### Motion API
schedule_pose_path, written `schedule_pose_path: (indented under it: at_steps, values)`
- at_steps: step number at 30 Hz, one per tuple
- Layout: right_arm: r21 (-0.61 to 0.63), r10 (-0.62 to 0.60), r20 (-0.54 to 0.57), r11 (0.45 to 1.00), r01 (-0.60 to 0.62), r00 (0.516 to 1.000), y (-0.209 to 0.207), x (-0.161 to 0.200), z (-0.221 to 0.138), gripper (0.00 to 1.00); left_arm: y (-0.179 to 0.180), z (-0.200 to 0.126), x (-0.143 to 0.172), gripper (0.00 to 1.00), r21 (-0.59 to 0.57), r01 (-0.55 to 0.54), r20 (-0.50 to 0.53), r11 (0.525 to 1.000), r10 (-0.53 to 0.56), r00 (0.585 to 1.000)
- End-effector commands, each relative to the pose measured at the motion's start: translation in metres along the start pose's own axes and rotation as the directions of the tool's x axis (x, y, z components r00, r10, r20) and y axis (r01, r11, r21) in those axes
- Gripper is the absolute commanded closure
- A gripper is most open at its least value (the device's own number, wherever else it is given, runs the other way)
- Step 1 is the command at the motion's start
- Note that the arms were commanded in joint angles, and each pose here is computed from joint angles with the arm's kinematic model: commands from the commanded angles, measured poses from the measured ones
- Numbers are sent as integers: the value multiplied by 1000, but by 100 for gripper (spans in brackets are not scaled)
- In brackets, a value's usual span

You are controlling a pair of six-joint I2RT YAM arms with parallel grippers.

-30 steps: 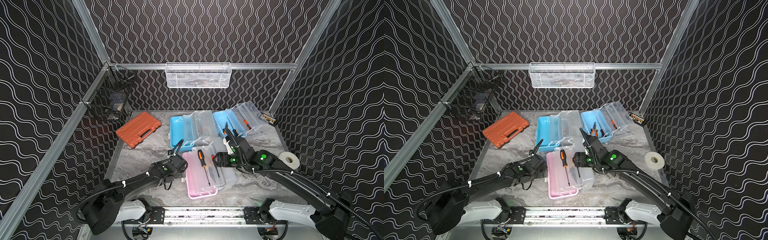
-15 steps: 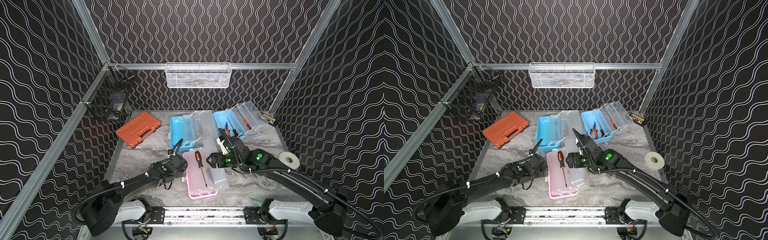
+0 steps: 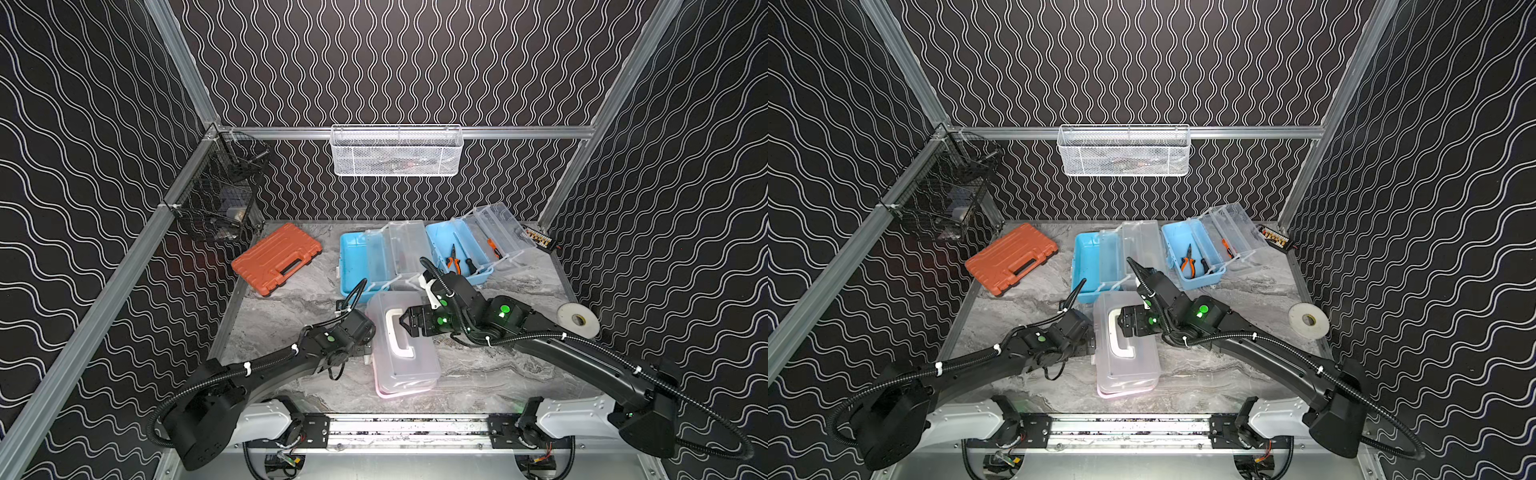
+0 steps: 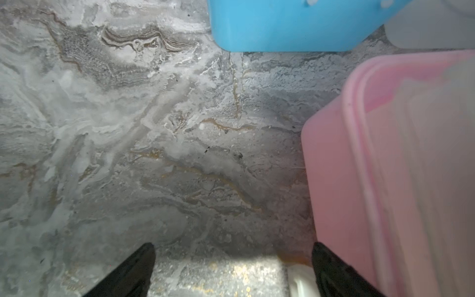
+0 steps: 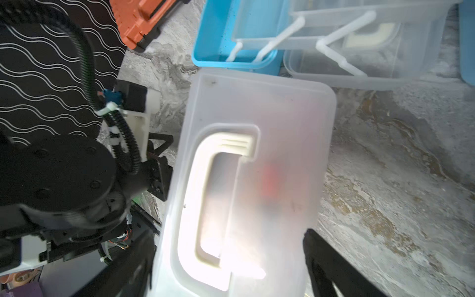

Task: Close toolboxes
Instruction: Close the toolbox lid, then move the toolbox to the center of the board.

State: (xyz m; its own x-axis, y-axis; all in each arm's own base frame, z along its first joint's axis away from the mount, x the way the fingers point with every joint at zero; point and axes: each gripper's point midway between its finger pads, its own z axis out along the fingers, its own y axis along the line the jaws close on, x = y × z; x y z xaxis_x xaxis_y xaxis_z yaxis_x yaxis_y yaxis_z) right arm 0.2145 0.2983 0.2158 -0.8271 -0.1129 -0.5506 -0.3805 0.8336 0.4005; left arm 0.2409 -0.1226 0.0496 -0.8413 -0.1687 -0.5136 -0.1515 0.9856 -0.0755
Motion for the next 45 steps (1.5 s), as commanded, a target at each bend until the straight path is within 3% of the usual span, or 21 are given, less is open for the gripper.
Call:
schedule_pose_path:
  at_steps: [1,18,25,29,35,45]
  values:
    - [-10,-4,23,1000,4,1000,9,-6,4,9,-2,0,-4,1,8,24,23,1000,-24,999]
    - [196,-57,2,979,56,998,-20,6,12,10,34,-23,-2,1,-55,57,78,997,-53,996]
    - [261,-68,-74,962,85,995,-36,24,20,8,25,-36,-7,1,44,75,111,996,-80,991]
    - [237,-87,-117,965,113,989,-28,41,28,1,14,-40,-12,1,126,74,139,989,-91,986]
    - [260,-110,-170,954,152,979,-26,60,42,1,10,-42,-13,1,157,68,150,985,-91,985]
    - [454,-146,-196,863,222,970,-61,61,47,3,6,-36,-7,1,193,94,130,977,-120,984]
